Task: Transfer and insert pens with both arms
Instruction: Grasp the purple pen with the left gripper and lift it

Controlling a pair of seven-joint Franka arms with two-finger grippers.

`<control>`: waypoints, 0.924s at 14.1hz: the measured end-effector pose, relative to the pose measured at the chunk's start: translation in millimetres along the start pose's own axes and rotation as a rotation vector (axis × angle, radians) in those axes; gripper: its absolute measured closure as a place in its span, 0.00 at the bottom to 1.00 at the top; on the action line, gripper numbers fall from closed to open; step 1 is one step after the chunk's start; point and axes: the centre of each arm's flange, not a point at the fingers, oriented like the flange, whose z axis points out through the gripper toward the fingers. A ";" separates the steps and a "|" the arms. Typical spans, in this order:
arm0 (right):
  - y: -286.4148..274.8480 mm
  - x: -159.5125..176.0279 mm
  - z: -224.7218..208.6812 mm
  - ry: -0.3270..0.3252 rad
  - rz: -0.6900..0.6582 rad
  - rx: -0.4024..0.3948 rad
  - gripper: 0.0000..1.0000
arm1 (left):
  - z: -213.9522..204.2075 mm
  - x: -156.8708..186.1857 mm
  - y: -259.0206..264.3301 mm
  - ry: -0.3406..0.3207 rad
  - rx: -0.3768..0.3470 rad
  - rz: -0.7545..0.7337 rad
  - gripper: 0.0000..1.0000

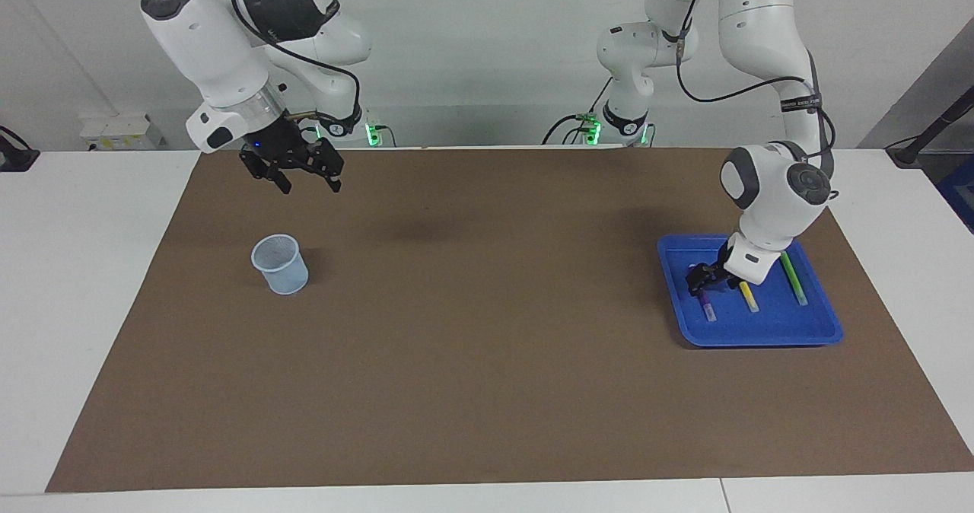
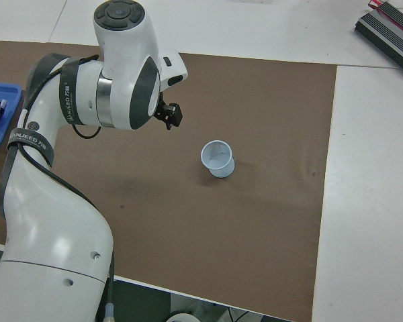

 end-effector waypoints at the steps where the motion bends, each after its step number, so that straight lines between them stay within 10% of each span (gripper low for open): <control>1: -4.9 -1.5 3.4 0.001 0.012 0.004 0.00 | 3.2 -1.9 3.5 0.002 0.000 0.005 0.07; 7: -18.8 -8.4 15.0 -0.013 0.043 0.019 0.00 | 9.3 -5.3 4.3 0.014 0.000 0.007 0.45; 10: -19.1 -7.6 19.0 -0.007 0.052 0.041 0.00 | 6.2 -5.0 4.5 0.020 0.000 0.008 0.83; 13: -19.1 -7.5 19.6 -0.006 0.053 0.042 0.00 | 6.3 -5.0 4.5 0.020 0.000 0.008 0.83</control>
